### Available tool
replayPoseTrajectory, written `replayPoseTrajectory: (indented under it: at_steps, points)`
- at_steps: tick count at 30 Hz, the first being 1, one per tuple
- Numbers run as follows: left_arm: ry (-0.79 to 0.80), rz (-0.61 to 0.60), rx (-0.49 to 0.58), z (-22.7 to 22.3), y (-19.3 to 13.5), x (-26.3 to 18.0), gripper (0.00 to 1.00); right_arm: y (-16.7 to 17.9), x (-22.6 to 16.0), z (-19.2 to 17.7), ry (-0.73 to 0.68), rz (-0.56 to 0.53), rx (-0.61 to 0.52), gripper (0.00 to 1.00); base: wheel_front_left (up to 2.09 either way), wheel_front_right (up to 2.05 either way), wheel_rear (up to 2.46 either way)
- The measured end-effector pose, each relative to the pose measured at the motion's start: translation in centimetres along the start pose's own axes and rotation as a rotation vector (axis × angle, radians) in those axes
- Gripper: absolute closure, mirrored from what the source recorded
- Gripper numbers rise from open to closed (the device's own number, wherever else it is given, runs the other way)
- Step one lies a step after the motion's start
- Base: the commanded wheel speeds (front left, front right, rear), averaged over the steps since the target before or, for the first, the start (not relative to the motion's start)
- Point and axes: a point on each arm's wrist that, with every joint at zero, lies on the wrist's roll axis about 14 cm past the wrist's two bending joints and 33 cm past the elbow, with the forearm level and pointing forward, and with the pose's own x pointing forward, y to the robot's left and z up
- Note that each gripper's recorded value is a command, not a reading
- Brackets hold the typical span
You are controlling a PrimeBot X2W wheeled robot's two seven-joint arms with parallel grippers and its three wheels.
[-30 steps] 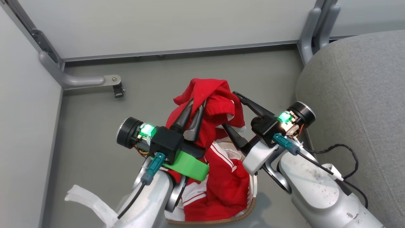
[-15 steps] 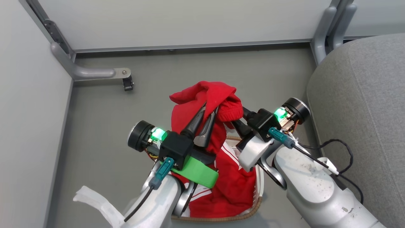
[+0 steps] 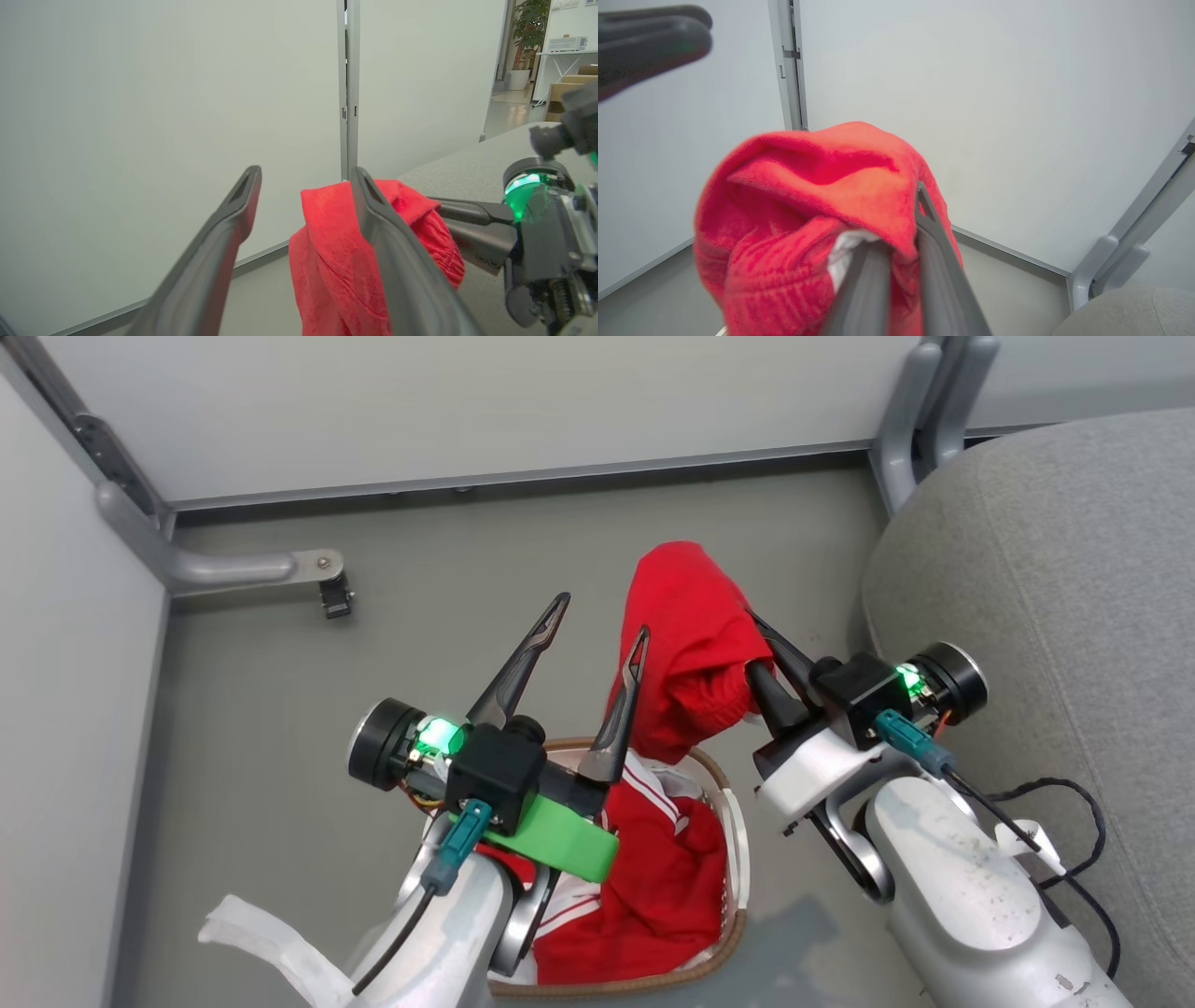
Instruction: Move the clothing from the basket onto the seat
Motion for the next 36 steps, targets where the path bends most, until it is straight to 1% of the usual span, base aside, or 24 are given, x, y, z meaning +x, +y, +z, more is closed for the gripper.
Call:
replayPoseTrajectory:
  at_steps: [5,12,23,28,32,36]
  points:
    - [0.013,-0.043,-0.015,-0.8,-1.4,0.5,0.00,-2.9,-2.2,-0.1,0.009,-0.103,0.001,1.00,0.00,0.00,0.00]
    - [0.030,-0.144,-0.047,-2.1,-4.7,1.6,0.00,-6.7,-6.5,-0.4,0.036,-0.256,0.000,1.00,0.00,0.00,0.00]
    - [0.044,-0.367,-0.121,-3.5,-12.0,3.3,0.00,-12.8,-15.6,-0.6,0.096,-0.537,-0.033,1.00,0.00,0.00,0.00]
    - [0.067,-0.451,-0.153,-4.7,-14.7,3.4,0.00,-15.6,-19.7,-0.7,0.143,-0.655,-0.077,1.00,0.00,0.00,0.00]
    - [0.102,-0.478,-0.175,-6.4,-15.4,3.4,0.00,-18.4,-21.7,-0.6,0.172,-0.740,-0.113,1.00,0.00,0.00,0.00]
    - [0.140,-0.491,-0.182,-8.3,-15.4,3.3,0.00,-21.5,-22.6,0.0,0.201,-0.790,-0.180,1.00,0.00,0.00,0.00]
